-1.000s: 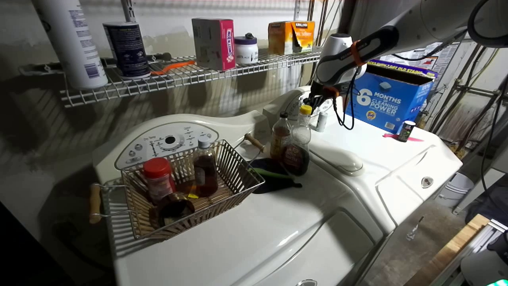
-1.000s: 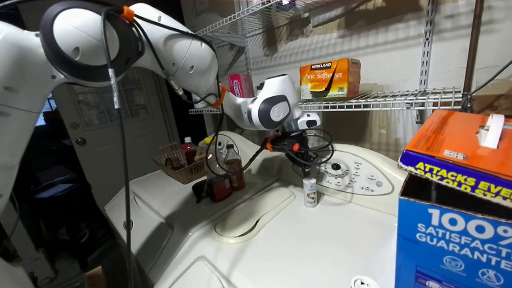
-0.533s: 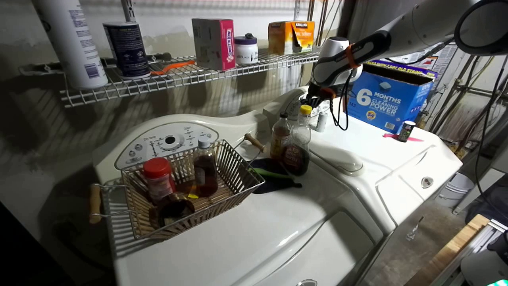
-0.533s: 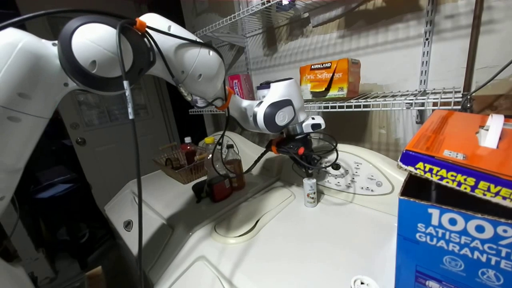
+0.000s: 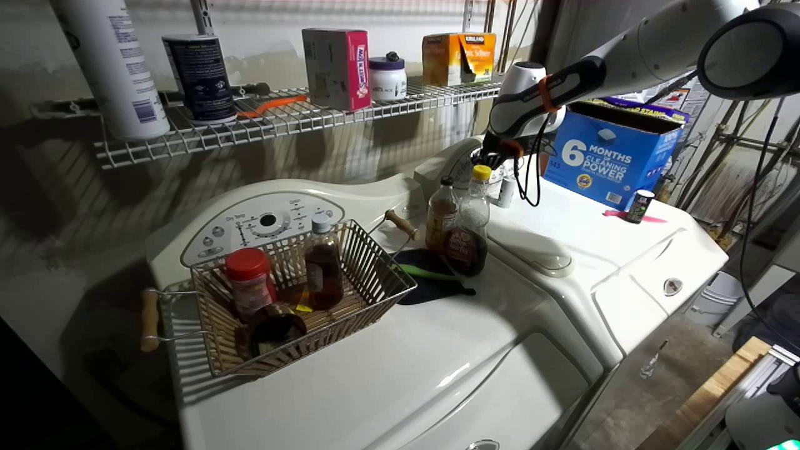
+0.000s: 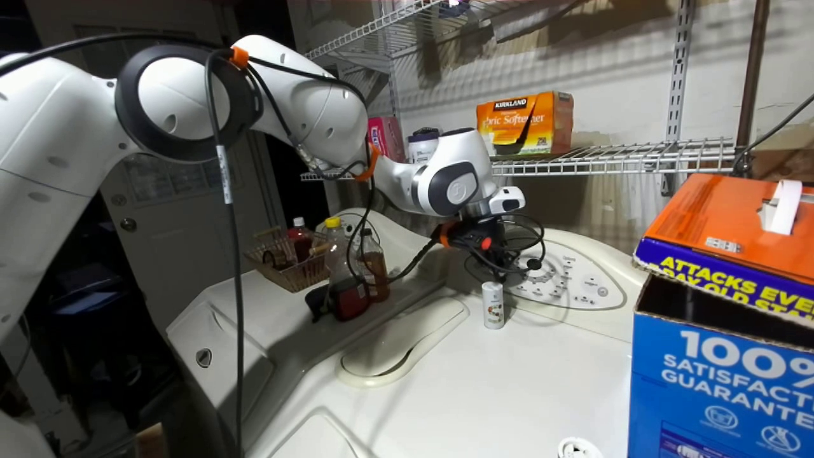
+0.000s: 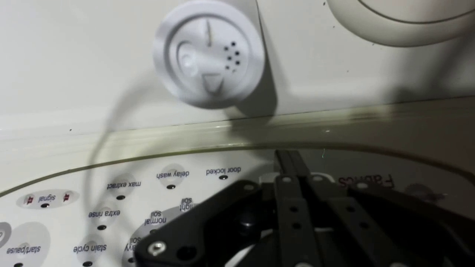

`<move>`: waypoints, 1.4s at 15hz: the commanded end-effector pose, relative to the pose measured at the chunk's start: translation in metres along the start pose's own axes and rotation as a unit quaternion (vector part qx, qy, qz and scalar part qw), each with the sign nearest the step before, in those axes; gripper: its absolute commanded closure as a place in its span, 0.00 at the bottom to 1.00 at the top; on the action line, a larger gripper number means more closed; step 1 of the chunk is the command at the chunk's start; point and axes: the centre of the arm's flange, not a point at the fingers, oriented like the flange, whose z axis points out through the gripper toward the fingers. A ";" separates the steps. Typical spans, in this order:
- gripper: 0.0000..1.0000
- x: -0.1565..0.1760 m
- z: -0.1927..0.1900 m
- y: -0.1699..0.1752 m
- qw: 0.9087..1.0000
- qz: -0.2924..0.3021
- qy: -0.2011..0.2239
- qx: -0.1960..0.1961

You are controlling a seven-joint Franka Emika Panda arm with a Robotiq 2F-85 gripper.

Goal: Press one button on the washing machine on the left.

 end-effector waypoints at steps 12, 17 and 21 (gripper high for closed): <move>1.00 0.024 0.018 -0.009 0.997 0.066 0.038 -0.020; 1.00 0.044 0.039 -0.009 0.997 -0.032 0.060 -0.039; 1.00 0.049 0.049 -0.009 0.994 -0.085 0.066 -0.028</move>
